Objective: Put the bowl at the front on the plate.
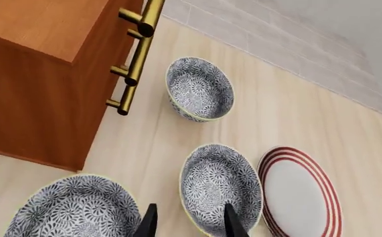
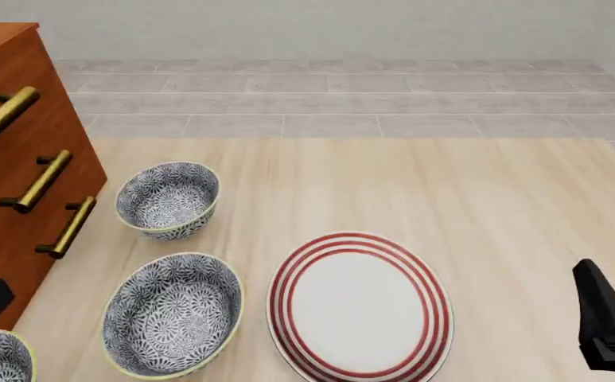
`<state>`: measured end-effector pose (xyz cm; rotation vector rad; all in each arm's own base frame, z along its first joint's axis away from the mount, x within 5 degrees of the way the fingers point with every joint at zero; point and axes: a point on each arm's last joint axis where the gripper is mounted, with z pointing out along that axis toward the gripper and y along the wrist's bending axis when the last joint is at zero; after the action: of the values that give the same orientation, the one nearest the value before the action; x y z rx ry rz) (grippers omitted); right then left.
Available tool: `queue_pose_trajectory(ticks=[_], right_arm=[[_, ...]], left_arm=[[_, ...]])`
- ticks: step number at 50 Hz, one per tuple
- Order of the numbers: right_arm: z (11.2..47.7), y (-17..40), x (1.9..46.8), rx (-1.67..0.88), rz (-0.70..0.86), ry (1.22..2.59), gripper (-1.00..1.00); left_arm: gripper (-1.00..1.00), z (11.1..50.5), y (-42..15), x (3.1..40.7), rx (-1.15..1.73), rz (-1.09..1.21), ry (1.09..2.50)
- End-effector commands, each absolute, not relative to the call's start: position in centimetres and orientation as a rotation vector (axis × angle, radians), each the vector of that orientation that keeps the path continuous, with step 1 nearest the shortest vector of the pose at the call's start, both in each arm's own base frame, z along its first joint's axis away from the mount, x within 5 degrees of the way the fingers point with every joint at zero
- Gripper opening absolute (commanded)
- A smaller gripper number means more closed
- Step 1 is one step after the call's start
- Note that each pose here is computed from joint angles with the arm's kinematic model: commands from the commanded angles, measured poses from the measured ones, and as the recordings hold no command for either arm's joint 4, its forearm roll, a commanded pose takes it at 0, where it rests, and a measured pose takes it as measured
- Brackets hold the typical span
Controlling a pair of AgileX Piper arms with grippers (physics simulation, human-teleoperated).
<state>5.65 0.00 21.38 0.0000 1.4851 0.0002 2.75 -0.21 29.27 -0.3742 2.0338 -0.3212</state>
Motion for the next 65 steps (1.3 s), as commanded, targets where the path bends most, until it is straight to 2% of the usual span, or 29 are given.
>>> queue_pose_trajectory(ticks=[1,9,20,65], right_arm=[[21.4,0.0,5.6,0.0,0.0,1.485,1.0],[21.4,0.0,5.6,0.0,0.0,1.485,1.0],[21.4,0.0,5.6,0.0,0.0,1.485,1.0],[21.4,0.0,5.6,0.0,0.0,1.485,1.0]], left_arm=[[1.0,29.1,-0.2,2.2,-0.451,-0.288,2.215],[1.0,29.1,-0.1,2.2,-0.506,-0.262,2.303],[1.0,30.3,0.0,2.8,-0.547,-0.222,2.303],[1.0,24.6,0.6,6.0,-0.627,-0.149,2.338]])
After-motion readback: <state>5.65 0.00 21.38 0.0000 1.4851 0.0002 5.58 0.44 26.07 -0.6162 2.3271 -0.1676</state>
